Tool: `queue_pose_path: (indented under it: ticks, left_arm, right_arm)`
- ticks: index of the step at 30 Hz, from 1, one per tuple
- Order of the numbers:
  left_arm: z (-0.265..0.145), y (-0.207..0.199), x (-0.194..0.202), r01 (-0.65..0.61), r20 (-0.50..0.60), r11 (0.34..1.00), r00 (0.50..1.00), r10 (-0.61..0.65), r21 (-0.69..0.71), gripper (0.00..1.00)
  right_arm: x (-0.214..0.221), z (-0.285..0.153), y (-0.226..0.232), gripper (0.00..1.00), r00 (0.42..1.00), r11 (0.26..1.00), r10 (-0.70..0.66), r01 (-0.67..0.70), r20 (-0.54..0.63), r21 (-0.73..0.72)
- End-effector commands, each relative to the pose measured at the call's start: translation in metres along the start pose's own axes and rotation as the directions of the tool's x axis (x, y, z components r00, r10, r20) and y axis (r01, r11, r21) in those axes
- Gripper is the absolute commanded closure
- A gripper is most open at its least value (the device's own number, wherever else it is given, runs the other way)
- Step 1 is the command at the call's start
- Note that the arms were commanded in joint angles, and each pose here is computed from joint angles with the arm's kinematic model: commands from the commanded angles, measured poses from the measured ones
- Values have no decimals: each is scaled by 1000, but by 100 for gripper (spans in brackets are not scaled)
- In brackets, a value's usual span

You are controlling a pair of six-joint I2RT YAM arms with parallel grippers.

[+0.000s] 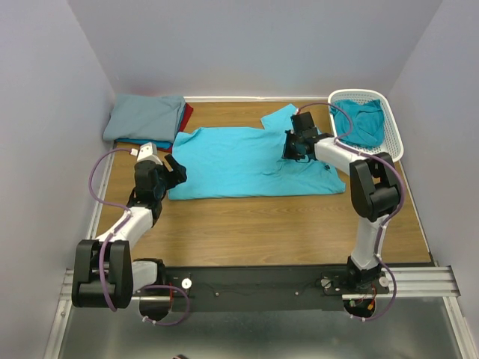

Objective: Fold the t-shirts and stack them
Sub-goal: Fold the tshirt

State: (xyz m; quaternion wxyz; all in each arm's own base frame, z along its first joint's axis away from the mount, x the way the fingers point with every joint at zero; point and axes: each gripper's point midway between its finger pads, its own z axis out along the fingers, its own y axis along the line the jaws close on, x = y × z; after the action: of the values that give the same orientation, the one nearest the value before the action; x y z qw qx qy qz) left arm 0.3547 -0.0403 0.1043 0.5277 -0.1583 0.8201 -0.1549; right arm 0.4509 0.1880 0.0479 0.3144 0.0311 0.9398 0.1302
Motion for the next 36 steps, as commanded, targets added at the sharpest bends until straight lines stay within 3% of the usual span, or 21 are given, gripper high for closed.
queue_pose_path:
  ticks: [1, 15, 18, 21, 22, 26, 28, 32, 36]
  left_arm:
    - [2, -3, -2, -20, 10, 1000, 1000, 20, 15, 16]
    - [4, -2, 1, -23, -2, 1000, 1000, 23, 16, 16]
    - [5, -2, 1, -27, -5, 1000, 1000, 27, 15, 16]
    - [6, 1, 0, -34, -7, 999, 999, 34, 1, 16]
    - [6, 0, -3, -38, 0, 999, 999, 38, 0, 16]
    - [5, -10, -10, -52, 18, 999, 998, 52, 9, 16]
    - [4, -25, -12, -67, 26, 997, 997, 66, 35, 16]
    - [6, -53, -9, -79, 25, 994, 997, 77, 73, 16]
    - [15, -84, 6, -64, -19, 982, 997, 68, 178, 16]
  right_arm:
    - [-9, 3, 14, 99, 1000, 998, -10, 10, 4, -59]
    - [-13, 11, 33, 100, 1000, 993, -23, 22, -6, -117]
    - [-10, 13, 33, 96, 1000, 993, -25, 23, -15, -118]
    - [-11, 9, 32, 54, 1000, 993, -26, 25, -7, -115]
    - [-13, 6, 32, 29, 1000, 993, -29, 29, 0, -113]
    - [-29, -15, 30, 6, 997, 995, -34, 39, 62, -89]
    - [-40, -32, 28, 0, 993, 997, -37, 45, 109, -69]
    - [-48, -60, 24, 0, 986, 997, -41, 50, 164, -52]
    - [-26, -69, 9, 0, 989, 999, -26, 29, 143, -18]
